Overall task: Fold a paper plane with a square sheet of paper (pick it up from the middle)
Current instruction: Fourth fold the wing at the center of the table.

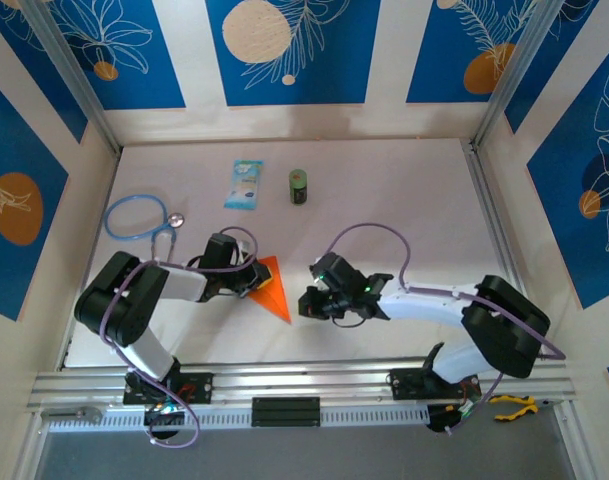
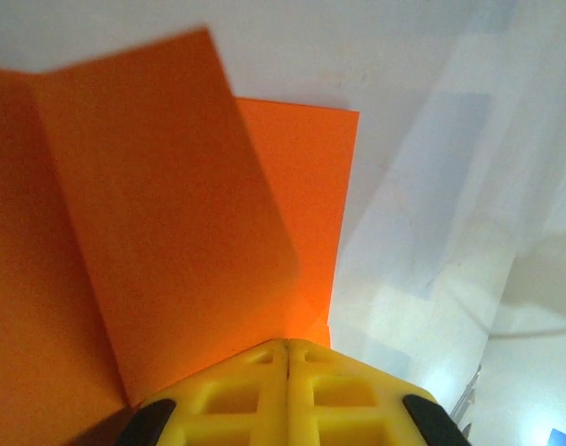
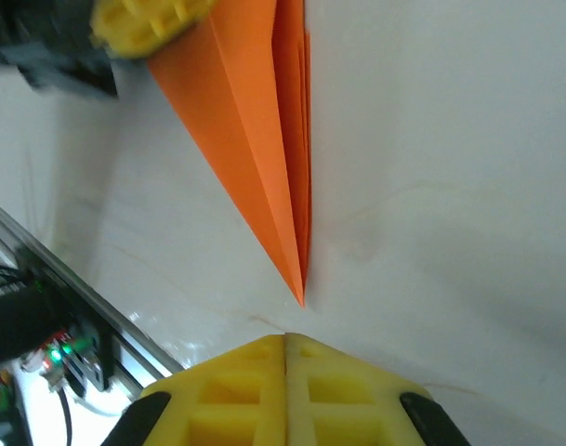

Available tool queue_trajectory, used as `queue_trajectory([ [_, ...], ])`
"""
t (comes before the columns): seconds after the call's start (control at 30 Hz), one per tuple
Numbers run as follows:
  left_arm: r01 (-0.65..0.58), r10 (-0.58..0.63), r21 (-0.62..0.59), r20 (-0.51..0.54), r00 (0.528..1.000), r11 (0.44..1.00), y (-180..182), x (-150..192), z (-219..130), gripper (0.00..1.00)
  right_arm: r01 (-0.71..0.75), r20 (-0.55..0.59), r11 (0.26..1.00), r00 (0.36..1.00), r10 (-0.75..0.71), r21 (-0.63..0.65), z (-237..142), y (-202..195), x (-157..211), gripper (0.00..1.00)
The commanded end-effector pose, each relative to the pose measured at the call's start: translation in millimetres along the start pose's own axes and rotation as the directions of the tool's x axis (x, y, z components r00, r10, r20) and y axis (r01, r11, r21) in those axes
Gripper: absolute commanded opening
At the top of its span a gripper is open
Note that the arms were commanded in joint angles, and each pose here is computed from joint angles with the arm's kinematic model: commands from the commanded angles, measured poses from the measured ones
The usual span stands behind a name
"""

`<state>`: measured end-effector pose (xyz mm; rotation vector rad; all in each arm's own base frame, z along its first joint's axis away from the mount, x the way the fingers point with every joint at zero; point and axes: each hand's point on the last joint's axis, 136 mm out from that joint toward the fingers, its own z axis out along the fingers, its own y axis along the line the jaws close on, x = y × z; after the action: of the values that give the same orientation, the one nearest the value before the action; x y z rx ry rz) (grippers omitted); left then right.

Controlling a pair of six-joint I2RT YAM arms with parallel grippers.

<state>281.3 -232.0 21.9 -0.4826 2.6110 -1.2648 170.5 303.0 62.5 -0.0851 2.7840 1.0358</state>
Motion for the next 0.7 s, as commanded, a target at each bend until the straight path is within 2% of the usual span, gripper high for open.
queue_trajectory([
  [0.0,-0.023,0.022,0.029,0.032,0.999,0.999,-16,-5,6,0.00,-0.037,0.046,0.999,0.998,0.038,-0.019,-6,-4,-10,0.08],
  [0.13,-0.038,0.036,0.037,0.043,0.998,0.999,-20,-4,7,0.00,-0.039,0.056,0.997,0.998,0.043,-0.072,-5,11,-22,0.09],
  [0.3,-0.044,0.043,0.036,0.039,0.998,0.998,-19,-2,9,0.00,-0.067,0.028,0.992,0.997,0.071,-0.110,15,27,-34,0.09],
  [0.67,-0.042,0.042,0.003,0.034,0.999,0.999,-10,1,7,0.00,-0.127,-0.018,0.987,0.992,0.125,-0.095,58,32,-49,0.06],
])
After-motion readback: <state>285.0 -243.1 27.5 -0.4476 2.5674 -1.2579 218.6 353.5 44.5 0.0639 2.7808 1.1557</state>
